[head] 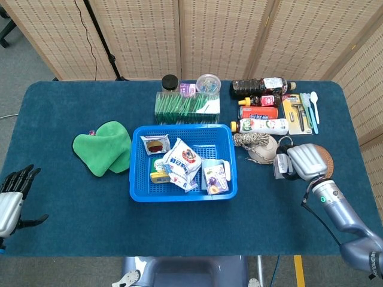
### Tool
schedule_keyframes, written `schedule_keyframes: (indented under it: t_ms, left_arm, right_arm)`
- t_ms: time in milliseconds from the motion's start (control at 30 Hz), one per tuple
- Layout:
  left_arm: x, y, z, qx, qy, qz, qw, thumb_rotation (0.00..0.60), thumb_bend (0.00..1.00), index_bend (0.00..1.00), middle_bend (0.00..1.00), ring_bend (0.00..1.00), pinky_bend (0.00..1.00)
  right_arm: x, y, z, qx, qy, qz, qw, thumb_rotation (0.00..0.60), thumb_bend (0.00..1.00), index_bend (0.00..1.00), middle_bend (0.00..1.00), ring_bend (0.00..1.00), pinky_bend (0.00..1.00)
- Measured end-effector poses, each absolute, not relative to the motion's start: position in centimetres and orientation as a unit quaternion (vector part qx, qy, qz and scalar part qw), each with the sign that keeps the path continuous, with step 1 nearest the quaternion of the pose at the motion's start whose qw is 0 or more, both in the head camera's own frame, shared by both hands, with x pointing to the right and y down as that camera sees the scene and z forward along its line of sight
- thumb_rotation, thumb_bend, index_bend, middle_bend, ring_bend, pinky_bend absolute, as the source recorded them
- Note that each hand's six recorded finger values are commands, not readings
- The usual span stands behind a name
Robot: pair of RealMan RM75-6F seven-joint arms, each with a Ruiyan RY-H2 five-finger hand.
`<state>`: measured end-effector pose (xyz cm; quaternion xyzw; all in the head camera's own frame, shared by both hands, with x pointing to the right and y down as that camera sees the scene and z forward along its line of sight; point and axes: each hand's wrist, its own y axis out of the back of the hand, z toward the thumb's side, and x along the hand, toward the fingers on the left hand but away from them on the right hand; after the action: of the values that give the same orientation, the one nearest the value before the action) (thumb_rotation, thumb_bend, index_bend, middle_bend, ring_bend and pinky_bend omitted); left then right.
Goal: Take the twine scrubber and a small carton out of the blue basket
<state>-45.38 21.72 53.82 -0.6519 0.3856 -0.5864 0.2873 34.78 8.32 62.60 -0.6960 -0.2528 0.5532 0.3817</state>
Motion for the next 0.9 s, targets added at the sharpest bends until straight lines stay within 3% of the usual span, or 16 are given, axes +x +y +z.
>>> schedule_keyframes:
  t_ms: [100,367,567,900]
  left_arm:
    - [-45.3,21.8,53.8,-0.651,0.385,-0.587,0.288,0.6,0.0,0.0,0.0,0.0,0.0]
    - [-45.3,21.8,53.9,-0.651,0.384,-0.588,0.288,0.6,0.0,0.0,0.0,0.0,0.0]
    - [-45.3,21.8,53.8,-0.651,0.385,-0.587,0.288,0.6,0.0,0.0,0.0,0.0,0.0]
    - [-45.4,21.8,53.6,-0.653,0.387,-0.584,0.286,0.6,0.0,0.0,0.0,0.0,0.0]
  right_arm:
    - [34.6,8.6,62.9,-0.702,-0.254,0.55,0.375,0.6,0.56,0.49,0.45,0.43,0.56]
    - [34.5,9.1,63.3,-0.714,-0.243,0.541,0.371,0.6,0.55,0.1,0.03,0.02,0.22]
    - [34.8,9.4,63.2,-0.713,-0.239,0.54,0.378,0.6,0.55,0.03,0.0,0.0,0.16]
    - [34.3,9.8,60.3,-0.704,-0.253,0.522,0.409,0.6,0.55,0.02,0.0,0.0,0.16]
